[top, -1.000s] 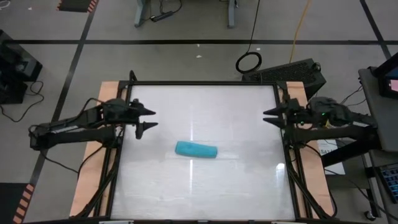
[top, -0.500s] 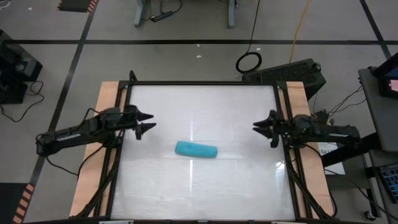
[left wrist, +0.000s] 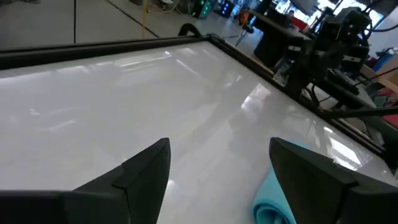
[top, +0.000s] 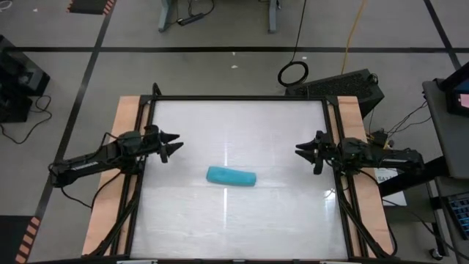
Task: Roll towel
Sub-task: Return to Home Position
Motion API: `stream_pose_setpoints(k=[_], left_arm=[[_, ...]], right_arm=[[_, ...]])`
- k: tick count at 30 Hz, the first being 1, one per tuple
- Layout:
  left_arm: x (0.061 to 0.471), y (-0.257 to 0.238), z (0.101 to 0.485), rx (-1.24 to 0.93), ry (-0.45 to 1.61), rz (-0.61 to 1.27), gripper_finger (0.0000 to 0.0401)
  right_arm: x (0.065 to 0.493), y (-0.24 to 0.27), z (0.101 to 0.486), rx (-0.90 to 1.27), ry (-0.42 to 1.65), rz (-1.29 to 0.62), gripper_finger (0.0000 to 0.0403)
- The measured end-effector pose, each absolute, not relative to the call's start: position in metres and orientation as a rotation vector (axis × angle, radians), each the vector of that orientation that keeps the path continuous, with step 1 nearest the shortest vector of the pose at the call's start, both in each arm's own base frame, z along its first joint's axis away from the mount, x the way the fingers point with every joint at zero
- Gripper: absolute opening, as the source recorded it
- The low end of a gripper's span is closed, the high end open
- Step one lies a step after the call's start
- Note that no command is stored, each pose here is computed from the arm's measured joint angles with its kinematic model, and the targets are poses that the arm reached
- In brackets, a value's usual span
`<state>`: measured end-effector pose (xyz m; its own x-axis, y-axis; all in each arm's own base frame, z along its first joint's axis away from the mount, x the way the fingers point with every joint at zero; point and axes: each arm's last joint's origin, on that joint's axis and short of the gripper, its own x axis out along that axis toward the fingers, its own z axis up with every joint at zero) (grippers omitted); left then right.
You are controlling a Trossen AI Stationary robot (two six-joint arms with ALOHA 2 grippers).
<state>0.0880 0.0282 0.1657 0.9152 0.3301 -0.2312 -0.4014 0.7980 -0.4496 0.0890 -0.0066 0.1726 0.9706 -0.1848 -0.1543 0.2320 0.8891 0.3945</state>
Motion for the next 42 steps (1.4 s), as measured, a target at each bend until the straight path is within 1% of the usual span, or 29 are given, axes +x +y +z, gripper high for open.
stream_pose_setpoints(k=[42], left_arm=[[0.0879, 0.0276, 0.1646, -0.516, 0.161, 0.378, 0.0279]], right_arm=[[0.0889, -0.007, 0.1726, 0.411, 0.113, -0.232, 0.0125]])
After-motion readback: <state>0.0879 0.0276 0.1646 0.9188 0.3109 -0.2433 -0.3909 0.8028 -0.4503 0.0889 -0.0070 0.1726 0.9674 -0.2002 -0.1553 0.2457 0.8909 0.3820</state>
